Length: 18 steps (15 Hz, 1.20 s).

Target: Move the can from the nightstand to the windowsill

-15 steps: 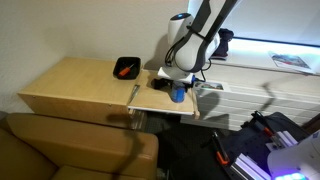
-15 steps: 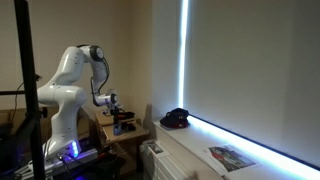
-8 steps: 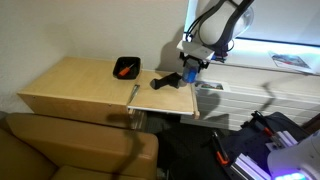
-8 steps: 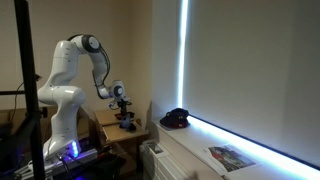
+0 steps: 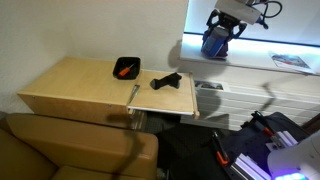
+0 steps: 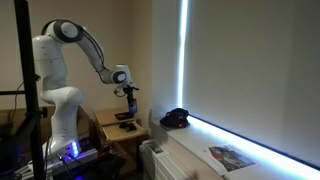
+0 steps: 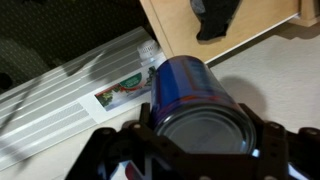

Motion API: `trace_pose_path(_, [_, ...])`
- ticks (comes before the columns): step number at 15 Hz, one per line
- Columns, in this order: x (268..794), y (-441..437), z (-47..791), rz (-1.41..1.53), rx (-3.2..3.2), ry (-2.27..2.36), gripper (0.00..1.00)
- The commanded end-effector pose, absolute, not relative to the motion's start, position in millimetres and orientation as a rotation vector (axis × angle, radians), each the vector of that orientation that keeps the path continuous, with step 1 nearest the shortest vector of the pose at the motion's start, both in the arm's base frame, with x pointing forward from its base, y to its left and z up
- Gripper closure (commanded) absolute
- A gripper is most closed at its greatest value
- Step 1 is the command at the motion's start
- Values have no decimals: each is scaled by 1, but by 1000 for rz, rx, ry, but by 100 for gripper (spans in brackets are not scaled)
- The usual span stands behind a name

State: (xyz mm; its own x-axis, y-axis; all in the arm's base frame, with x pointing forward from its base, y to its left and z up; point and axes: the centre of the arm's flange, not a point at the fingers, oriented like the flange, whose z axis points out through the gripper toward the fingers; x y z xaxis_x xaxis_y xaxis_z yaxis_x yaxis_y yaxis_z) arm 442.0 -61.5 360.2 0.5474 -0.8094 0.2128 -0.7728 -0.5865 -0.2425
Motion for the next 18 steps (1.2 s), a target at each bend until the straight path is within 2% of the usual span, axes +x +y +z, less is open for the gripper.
trace_pose_path(1, [437, -61, 378, -460, -2655, 1299, 15])
trace_pose_path(4, [422, -44, 413, -477, -2653, 1182, 15])
trace_pose_path(5, [420, -41, 414, -477, -2656, 1174, 40])
trace_pose_path(8, [452, -107, 383, -494, -2652, 1425, 40])
trace_pose_path(16, [443, -341, 384, -547, -2368, 2079, 40])
trace_pose_path(17, [415, -302, 369, -520, -2434, 1963, 15])
trace_pose_path(18, [415, -324, 373, -538, -2401, 2020, 15])
